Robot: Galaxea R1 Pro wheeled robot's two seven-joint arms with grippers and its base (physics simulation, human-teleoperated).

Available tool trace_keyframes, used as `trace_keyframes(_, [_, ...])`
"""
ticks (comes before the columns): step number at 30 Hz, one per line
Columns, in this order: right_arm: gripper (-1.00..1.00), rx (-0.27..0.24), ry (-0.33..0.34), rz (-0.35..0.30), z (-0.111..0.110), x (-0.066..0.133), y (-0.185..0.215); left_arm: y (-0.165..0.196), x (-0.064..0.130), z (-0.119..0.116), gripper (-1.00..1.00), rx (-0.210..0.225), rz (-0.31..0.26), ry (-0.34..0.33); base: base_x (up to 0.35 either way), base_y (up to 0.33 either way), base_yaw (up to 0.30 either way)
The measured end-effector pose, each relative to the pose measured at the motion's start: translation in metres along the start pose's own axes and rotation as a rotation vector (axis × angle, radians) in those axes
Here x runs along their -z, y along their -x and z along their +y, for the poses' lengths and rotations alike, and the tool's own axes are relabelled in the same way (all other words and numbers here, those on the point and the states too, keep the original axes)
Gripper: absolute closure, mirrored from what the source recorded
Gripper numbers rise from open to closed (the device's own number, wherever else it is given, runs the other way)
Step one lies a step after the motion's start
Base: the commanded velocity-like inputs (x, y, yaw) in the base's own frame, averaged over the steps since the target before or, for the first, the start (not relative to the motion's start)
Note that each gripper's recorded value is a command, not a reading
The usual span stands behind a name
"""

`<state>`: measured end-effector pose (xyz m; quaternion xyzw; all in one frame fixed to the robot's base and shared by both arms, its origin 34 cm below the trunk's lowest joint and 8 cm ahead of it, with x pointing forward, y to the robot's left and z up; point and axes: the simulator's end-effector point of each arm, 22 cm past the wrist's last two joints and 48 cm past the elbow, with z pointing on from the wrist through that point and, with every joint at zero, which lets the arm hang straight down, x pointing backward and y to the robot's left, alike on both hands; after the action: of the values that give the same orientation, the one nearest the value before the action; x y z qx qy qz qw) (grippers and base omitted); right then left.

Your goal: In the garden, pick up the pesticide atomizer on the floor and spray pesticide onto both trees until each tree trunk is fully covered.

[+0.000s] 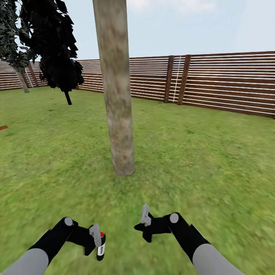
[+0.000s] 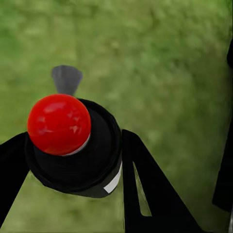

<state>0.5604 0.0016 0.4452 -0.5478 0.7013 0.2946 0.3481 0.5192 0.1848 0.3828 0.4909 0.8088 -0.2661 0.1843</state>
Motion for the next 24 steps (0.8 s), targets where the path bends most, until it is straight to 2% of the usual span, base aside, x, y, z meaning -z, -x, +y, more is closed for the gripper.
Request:
trace_keyframes(5, [1.00, 0.002, 0.010, -0.015, 0.005, -0.007, 0.010, 0.021, -0.016, -0.015, 1.00, -0.021, -0.023, -0.032, 0.000, 0.000, 0.000])
trace_keyframes(10, [1.00, 0.003, 0.010, -0.017, 0.005, -0.007, 0.010, 0.028, -0.021, -0.020, 1.00, -0.030, -0.034, -0.042, 0.000, 0.000, 0.000])
trace_keyframes(14, [1.00, 0.004, 0.014, -0.024, 0.007, -0.010, 0.015, 0.037, -0.030, -0.026, 1.00, -0.095, -0.029, -0.052, 0.000, 0.000, 0.000])
trace_keyframes(24, [1.00, 0.003, 0.017, -0.023, 0.009, -0.011, 0.015, 0.068, -0.045, -0.036, 1.00, -0.126, -0.068, -0.057, 0.000, 0.000, 0.000])
